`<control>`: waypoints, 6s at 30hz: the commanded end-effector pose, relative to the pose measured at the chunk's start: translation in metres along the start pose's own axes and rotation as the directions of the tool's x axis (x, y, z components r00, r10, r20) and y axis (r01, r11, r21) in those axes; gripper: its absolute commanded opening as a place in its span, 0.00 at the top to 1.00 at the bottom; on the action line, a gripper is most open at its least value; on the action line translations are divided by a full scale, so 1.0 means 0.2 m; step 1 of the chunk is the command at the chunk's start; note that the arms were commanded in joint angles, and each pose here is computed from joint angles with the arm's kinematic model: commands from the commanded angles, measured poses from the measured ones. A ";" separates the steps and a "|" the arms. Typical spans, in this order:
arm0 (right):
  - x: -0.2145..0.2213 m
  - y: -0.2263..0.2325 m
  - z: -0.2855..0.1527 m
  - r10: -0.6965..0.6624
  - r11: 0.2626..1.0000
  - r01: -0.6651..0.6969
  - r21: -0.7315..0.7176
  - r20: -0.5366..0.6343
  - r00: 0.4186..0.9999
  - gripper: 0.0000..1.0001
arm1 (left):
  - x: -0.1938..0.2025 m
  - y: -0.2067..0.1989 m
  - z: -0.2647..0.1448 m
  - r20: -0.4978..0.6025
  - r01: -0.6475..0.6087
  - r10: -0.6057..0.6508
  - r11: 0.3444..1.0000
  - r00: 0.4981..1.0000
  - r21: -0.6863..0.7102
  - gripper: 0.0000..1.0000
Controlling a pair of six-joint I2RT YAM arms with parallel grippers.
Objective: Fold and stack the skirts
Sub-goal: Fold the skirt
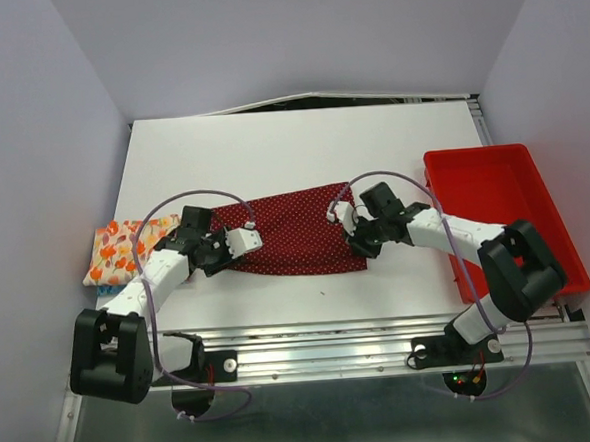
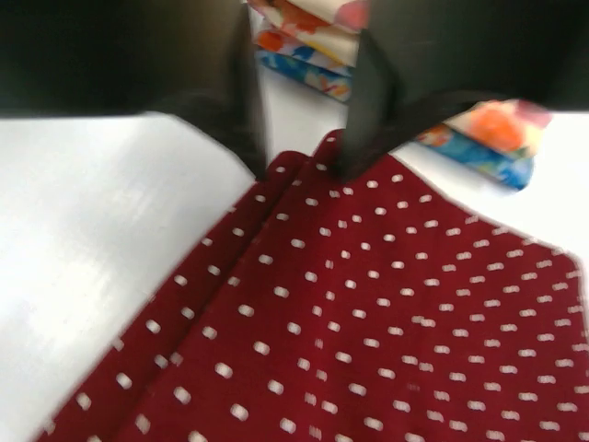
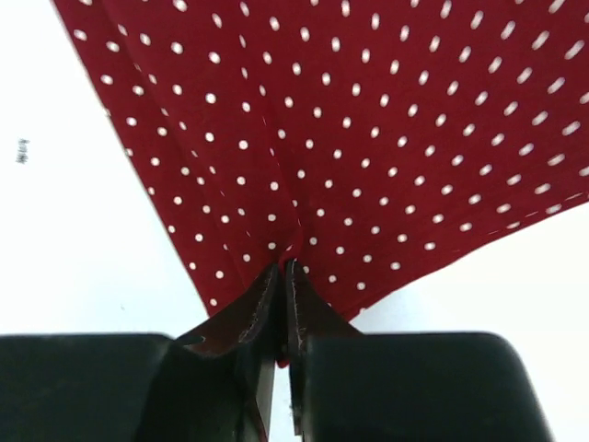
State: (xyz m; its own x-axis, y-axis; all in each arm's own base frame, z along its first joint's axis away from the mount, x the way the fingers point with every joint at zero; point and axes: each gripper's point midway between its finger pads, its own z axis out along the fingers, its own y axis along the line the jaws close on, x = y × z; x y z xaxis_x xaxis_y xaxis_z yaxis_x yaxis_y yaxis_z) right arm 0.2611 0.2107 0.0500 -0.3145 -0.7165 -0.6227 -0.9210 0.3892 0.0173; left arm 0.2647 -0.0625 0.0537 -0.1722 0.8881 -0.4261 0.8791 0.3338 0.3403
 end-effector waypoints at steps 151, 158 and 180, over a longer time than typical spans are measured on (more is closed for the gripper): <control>-1.18 -0.20 0.50 0.526 0.806 -0.392 -0.443 0.234 0.818 0.41 | -0.71 -0.32 -0.31 0.164 -0.420 0.388 0.866 0.907 0.270 1.00; -1.22 -0.59 0.55 0.446 0.890 -0.378 -0.256 0.314 0.838 0.40 | -0.70 -0.35 -0.30 0.166 -0.405 0.370 0.860 0.914 0.310 1.00; -0.74 -0.30 0.86 0.529 0.787 -0.451 -0.421 0.085 0.844 0.74 | -0.81 0.23 -0.08 0.014 -0.207 0.211 0.941 0.977 0.267 0.99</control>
State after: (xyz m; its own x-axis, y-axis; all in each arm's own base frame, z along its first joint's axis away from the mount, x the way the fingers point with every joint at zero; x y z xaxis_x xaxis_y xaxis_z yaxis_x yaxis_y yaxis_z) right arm 0.4314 0.3990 0.0293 -0.6996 -0.2878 -0.6540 -0.7100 0.3836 0.5906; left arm 0.3003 -0.1945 0.1496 0.0505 0.9279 -0.3693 0.9862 0.0121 0.1651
